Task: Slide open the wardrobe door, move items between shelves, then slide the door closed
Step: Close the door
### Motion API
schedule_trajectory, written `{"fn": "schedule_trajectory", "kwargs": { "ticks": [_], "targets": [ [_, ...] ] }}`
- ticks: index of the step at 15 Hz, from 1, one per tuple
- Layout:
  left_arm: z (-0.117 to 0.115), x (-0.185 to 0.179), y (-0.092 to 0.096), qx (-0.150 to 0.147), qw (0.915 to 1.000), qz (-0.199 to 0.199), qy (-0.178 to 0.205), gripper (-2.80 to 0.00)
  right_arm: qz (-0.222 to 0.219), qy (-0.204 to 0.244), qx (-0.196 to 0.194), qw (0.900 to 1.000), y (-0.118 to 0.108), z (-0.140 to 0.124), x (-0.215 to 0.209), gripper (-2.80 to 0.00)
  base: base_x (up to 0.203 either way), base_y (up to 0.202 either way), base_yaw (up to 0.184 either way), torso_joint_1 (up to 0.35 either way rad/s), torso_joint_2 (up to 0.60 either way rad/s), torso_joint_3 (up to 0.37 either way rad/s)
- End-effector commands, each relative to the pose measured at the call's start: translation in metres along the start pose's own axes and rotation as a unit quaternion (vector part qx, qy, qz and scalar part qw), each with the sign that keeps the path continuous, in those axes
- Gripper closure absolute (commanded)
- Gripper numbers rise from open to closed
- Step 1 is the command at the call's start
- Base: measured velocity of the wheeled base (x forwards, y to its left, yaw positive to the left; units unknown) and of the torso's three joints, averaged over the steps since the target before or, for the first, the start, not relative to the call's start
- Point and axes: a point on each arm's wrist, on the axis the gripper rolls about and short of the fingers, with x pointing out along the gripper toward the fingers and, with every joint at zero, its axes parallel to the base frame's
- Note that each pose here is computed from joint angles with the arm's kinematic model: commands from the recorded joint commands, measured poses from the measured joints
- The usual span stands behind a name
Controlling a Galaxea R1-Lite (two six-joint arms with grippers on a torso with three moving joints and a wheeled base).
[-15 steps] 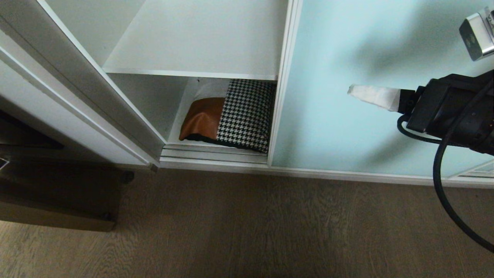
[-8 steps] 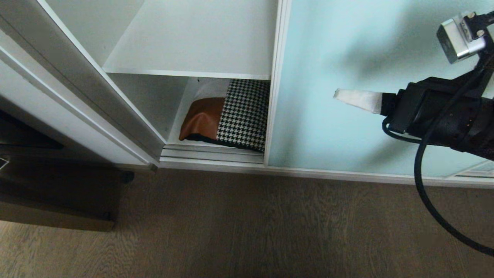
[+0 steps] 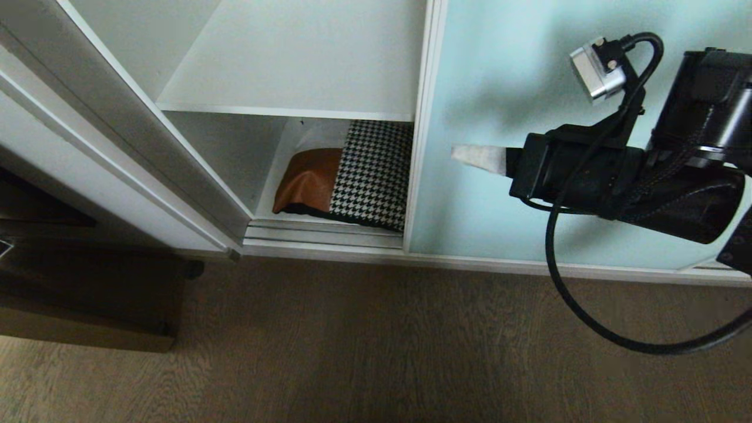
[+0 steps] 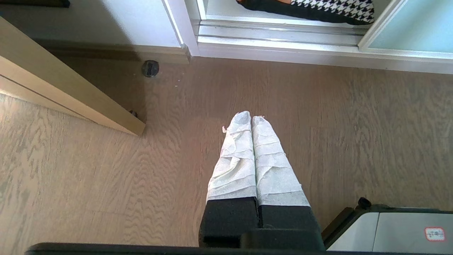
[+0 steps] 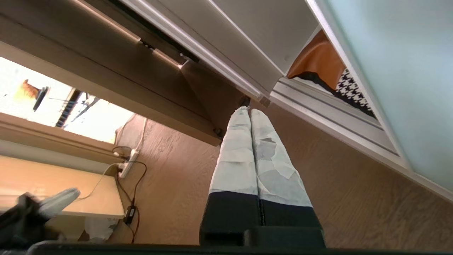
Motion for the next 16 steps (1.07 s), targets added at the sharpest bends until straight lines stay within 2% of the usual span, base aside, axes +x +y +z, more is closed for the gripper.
{"fn": "schedule_trajectory", "kwargs": {
  "ticks": [1, 9, 16],
  "targets": [
    [0.000, 0.000, 0.000, 0.000, 1.0000, 0.000, 0.001, 0.00, -0.008, 0.006, 0.005, 1.000, -0.006, -0.009, 0.027, 0.00, 0.000, 0.000, 0.000, 0.000, 0.00, 0.000],
    [0.000, 0.000, 0.000, 0.000, 1.0000, 0.000, 0.002, 0.00, -0.054, -0.014, 0.001, 0.998, -0.026, -0.014, 0.071, 0.00, 0.000, 0.000, 0.000, 0.000, 0.00, 0.000],
    [0.000, 0.000, 0.000, 0.000, 1.0000, 0.000, 0.002, 0.00, -0.075, -0.033, -0.005, 0.997, -0.034, 0.004, 0.043, 0.00, 0.000, 0.000, 0.000, 0.000, 0.00, 0.000]
  ]
}}
